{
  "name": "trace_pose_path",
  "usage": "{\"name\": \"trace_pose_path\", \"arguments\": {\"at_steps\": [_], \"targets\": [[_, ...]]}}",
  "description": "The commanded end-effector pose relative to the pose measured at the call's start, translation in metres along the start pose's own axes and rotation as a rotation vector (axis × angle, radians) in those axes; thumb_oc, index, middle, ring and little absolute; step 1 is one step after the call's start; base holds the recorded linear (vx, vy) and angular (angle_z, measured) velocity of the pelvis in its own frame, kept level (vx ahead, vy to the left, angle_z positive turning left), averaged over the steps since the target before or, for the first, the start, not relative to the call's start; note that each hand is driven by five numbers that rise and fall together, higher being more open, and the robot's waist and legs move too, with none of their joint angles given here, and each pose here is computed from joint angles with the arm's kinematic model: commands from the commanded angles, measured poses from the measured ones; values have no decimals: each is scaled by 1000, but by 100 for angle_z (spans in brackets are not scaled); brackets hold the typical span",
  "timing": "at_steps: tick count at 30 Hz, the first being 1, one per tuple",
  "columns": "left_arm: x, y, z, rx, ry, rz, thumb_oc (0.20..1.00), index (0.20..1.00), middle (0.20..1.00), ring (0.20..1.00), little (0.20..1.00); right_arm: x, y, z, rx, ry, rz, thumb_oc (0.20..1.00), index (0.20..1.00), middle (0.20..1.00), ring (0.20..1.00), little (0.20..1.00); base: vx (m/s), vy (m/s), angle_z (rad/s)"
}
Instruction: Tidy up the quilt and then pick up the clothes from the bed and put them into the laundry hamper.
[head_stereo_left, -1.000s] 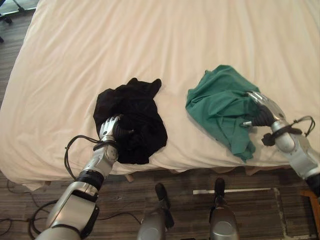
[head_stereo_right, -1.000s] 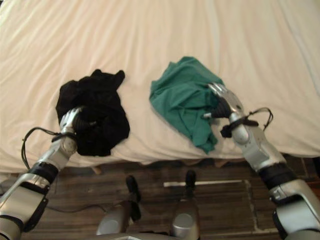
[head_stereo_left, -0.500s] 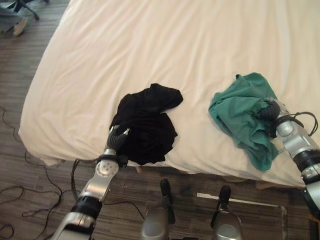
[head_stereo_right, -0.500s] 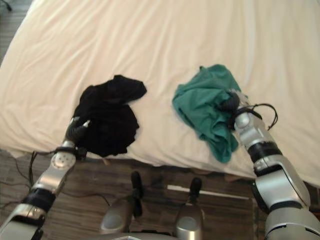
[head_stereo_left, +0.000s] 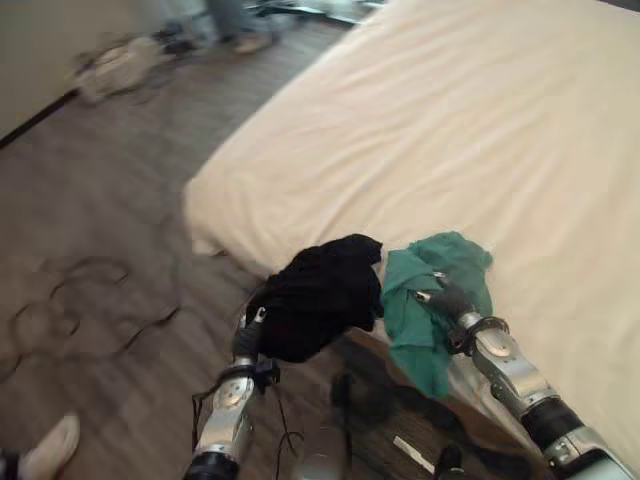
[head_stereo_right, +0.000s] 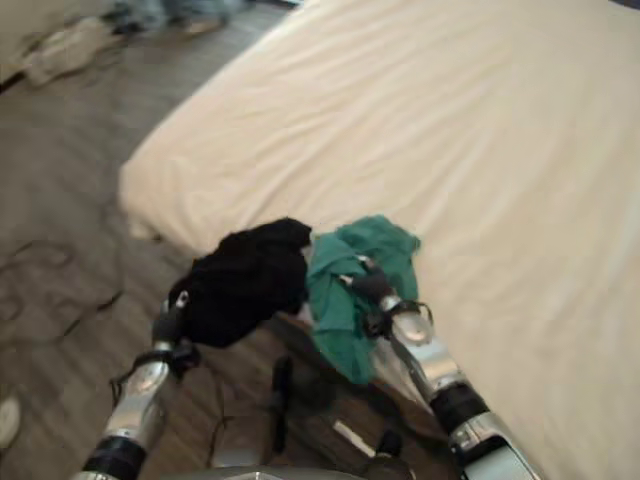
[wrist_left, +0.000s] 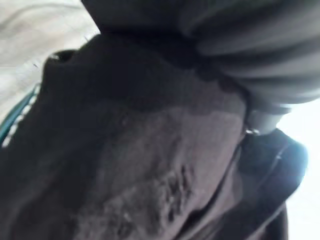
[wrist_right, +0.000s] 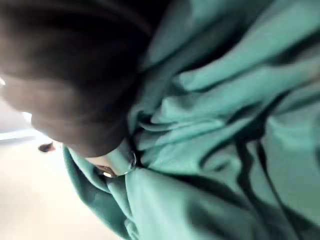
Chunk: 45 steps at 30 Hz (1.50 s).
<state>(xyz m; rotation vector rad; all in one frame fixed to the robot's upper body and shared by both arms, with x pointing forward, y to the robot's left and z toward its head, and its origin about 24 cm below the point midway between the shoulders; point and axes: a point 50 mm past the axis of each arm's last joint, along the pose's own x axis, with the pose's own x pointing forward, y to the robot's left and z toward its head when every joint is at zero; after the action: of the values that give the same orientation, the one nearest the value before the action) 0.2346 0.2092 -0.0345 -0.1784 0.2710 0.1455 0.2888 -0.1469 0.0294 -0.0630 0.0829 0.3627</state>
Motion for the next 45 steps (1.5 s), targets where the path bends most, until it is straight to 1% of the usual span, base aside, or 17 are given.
{"name": "trace_pose_path", "arguments": {"at_steps": [1, 4, 6, 8, 10, 15, 17, 18, 19, 20, 21, 26, 29, 31, 36, 39, 45], "targets": [[-1, 40, 44, 128, -160, 81, 200, 200, 200, 200, 200, 9, 3, 46, -30, -236, -17, 200, 200, 200, 200, 200, 142, 189, 208], [-8, 52, 37, 140, -133, 137, 200, 200, 200, 200, 200, -4, -8, 37, -66, -203, -84, 200, 200, 200, 200, 200, 117, 191, 193], [-15, 54, 28, 131, -103, 152, 200, 200, 200, 200, 200, -19, -15, 24, -29, -171, -139, 200, 200, 200, 200, 200, 211, 257, 201], [-18, 58, 26, 146, -89, 165, 200, 200, 200, 200, 200, -41, -30, 2, -32, -85, -229, 200, 200, 200, 200, 200, 243, 275, 136], [-19, 60, 23, 191, -74, 168, 200, 200, 200, 200, 200, -60, -34, -27, -10, 31, -298, 200, 200, 200, 200, 200, 288, 329, 210], [-11, 46, 7, 207, -11, 133, 200, 200, 200, 200, 200, -92, -54, -66, 16, 191, -496, 200, 200, 200, 200, 200, 285, 192, 152], [-9, 43, -2, 258, 26, 112, 200, 200, 200, 200, 200, -102, -61, -81, 13, 264, -553, 200, 200, 200, 200, 200, 353, -128, 100], [-12, 46, -12, 337, 78, 114, 200, 200, 200, 200, 200, -115, -67, -94, -14, 339, -599, 200, 200, 200, 200, 200, 284, -94, 98], [-11, 46, -12, 337, 77, 114, 200, 200, 200, 200, 200, -115, -67, -94, -14, 338, -599, 200, 200, 200, 200, 200, 339, -99, 136], [-14, 44, -25, 335, 129, 106, 200, 200, 200, 200, 200, -121, -67, -102, -38, 387, -599, 200, 200, 200, 200, 200, 140, -39, 125], [-16, 40, -64, 340, 353, 144, 200, 200, 200, 200, 200, -143, -66, -139, -275, 743, -513, 200, 200, 200, 200, 200, 209, -50, 93], [-15, 40, -60, 351, 330, 146, 200, 200, 200, 200, 200, -131, -71, -129, -327, 707, -487, 200, 200, 200, 200, 200, 254, 68, 5], [-18, 39, -59, 406, 323, 129, 200, 200, 200, 200, 200, -120, -75, -118, -398, 660, -463, 200, 200, 200, 200, 200, 426, 185, 5], [-22, 46, -59, 431, 327, 147, 200, 200, 200, 200, 200, -110, -77, -109, -425, 617, -448, 200, 200, 200, 200, 200, 465, 156, 20], [-22, 55, -50, 457, 308, 153, 200, 200, 200, 200, 200, -103, -64, -108, -389, 574, -414, 200, 200, 200, 200, 200, 397, 131, -10], [-19, 61, -44, 457, 301, 184, 200, 200, 200, 200, 200, -93, -64, -104, -377, 556, -422, 200, 200, 200, 200, 200, 534, 285, -8], [-7, 52, -28, 472, 227, 162, 200, 200, 200, 200, 200, -92, -68, -95, -368, 510, -441, 200, 200, 200, 200, 200, 617, 108, 62]]}}
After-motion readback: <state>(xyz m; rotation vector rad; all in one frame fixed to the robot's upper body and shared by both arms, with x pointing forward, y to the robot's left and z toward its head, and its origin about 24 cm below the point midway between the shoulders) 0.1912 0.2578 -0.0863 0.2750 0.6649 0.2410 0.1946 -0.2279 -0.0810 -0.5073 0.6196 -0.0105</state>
